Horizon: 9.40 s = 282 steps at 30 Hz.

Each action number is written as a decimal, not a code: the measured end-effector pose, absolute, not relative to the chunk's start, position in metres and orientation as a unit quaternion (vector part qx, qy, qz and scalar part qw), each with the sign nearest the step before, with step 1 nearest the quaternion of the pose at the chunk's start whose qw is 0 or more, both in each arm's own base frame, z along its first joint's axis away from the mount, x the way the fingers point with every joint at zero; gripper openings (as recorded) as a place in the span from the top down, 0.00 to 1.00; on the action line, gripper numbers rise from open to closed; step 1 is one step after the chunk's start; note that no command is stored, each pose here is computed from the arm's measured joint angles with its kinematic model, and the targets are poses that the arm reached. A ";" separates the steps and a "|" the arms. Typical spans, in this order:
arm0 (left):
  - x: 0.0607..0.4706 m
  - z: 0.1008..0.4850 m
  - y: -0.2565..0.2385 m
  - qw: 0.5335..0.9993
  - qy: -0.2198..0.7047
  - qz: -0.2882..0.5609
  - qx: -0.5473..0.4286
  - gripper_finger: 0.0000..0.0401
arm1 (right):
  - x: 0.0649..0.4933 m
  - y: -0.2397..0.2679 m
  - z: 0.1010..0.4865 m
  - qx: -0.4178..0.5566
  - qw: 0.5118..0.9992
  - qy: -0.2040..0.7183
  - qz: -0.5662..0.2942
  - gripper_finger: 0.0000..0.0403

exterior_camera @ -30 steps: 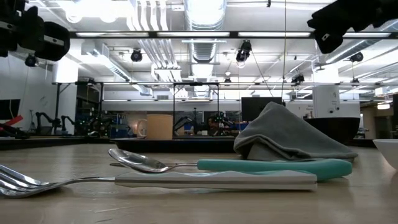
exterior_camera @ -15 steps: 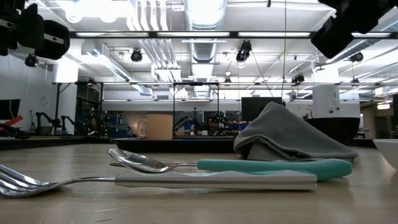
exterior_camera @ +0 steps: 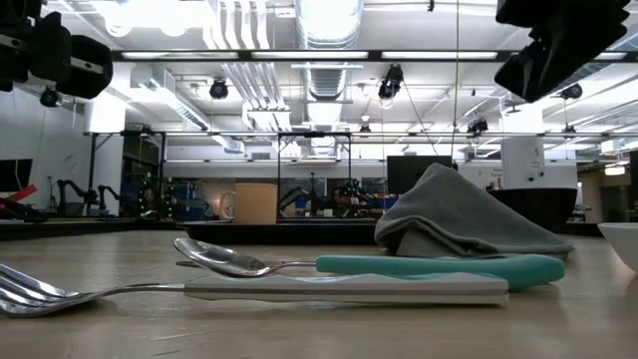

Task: Set up tray
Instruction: Put the white plate on the bottom left side of the black tray, then put the black bowl on top of the white plate of the black tray

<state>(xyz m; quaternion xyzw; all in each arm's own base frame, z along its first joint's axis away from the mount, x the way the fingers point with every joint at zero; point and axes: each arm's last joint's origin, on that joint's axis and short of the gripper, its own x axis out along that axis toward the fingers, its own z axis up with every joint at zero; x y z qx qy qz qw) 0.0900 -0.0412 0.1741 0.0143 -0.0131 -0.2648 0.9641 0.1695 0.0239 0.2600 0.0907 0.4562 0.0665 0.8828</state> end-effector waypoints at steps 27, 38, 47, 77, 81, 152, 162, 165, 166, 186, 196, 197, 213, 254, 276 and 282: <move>0.094 0.171 -0.043 0.962 -0.007 -0.265 0.067 0.70 | 0.205 0.050 0.205 0.096 0.771 0.604 0.177 0.57; 0.094 0.178 -0.043 0.962 -0.041 -0.263 0.058 0.70 | 0.220 0.055 0.182 0.100 0.750 0.629 0.180 0.58; 0.094 0.177 -0.043 0.962 -0.035 -0.264 0.057 0.70 | 0.229 0.059 0.166 0.115 0.730 0.642 0.201 0.60; 0.094 0.176 -0.043 0.962 -0.028 -0.264 0.057 0.70 | 0.240 0.068 0.126 0.113 0.685 0.688 0.209 0.86; 0.094 0.176 -0.043 0.962 -0.028 -0.264 0.057 0.70 | 0.240 0.068 0.127 0.127 0.680 0.688 0.220 0.97; 0.094 0.176 -0.043 0.962 -0.027 -0.264 0.057 0.70 | 0.378 -0.221 0.179 0.424 0.757 0.498 -0.005 0.98; 0.094 0.175 -0.043 0.962 -0.027 -0.264 0.057 0.70 | 0.397 -0.243 0.206 0.399 0.783 0.469 -0.089 0.98; 0.094 0.175 -0.043 0.962 -0.027 -0.264 0.057 0.70 | 0.399 -0.246 0.208 0.401 0.783 0.467 -0.089 0.98; 0.094 0.175 -0.043 0.962 -0.027 -0.264 0.057 0.70 | 0.399 -0.246 0.205 0.404 0.778 0.473 -0.089 0.98; 0.094 0.175 -0.043 0.962 -0.027 -0.263 0.073 0.70 | 0.398 -0.268 0.149 0.441 0.726 0.514 -0.119 0.98; 0.094 0.175 -0.043 0.961 -0.027 -0.263 0.074 0.70 | 0.399 -0.269 0.149 0.451 0.722 0.507 -0.134 0.98; 0.094 0.175 -0.043 0.961 -0.027 -0.263 0.074 0.70 | 0.399 -0.269 0.149 0.453 0.721 0.506 -0.135 0.98; 0.094 0.175 -0.043 0.961 -0.027 -0.264 0.074 0.70 | 0.394 -0.266 0.148 0.465 0.697 0.528 -0.141 0.98; 0.094 0.175 -0.043 0.961 -0.027 -0.264 0.074 0.70 | 0.391 -0.266 0.147 0.459 0.690 0.539 -0.149 0.89; 0.094 0.175 -0.043 0.961 -0.027 -0.264 0.074 0.70 | 0.376 -0.280 0.173 0.464 0.671 0.559 -0.150 0.73; 0.094 0.175 -0.043 0.961 -0.027 -0.264 0.074 0.70 | 0.371 -0.284 0.199 0.459 0.669 0.567 -0.144 0.74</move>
